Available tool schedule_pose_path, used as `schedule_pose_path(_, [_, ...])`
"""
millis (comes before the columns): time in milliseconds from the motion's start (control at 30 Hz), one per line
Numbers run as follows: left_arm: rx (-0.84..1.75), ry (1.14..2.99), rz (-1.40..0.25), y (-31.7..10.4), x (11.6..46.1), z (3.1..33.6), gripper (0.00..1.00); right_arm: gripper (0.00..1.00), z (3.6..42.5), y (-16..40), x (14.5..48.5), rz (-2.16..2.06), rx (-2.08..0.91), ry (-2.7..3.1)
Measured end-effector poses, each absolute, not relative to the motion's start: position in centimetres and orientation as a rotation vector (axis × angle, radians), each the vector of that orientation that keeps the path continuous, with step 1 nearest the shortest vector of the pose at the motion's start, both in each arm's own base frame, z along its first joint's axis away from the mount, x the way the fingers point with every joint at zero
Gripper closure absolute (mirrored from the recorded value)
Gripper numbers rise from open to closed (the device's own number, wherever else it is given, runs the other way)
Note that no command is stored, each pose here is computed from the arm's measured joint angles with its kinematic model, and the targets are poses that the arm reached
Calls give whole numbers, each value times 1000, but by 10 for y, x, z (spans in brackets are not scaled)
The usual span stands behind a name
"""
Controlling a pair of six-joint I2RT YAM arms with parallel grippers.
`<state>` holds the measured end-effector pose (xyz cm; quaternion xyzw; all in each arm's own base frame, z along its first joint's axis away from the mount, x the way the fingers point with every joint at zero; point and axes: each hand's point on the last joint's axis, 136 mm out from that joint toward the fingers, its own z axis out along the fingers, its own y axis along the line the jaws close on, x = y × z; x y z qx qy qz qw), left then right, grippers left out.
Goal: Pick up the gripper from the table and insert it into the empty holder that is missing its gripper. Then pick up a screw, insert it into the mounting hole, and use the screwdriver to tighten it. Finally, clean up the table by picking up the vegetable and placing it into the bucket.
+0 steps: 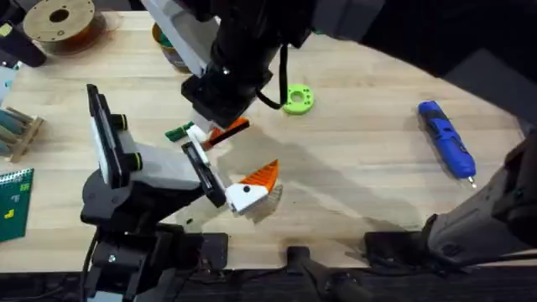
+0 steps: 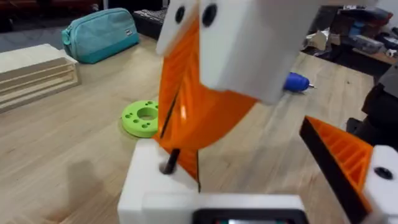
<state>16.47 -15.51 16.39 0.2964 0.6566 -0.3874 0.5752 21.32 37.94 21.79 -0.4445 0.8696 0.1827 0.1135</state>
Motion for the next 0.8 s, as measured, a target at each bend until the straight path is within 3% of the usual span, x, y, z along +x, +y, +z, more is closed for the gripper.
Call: schedule_pose_path(800, [684, 1550, -924, -155, 164, 163, 15, 994, 206, 391, 219, 553, -1307, 2548])
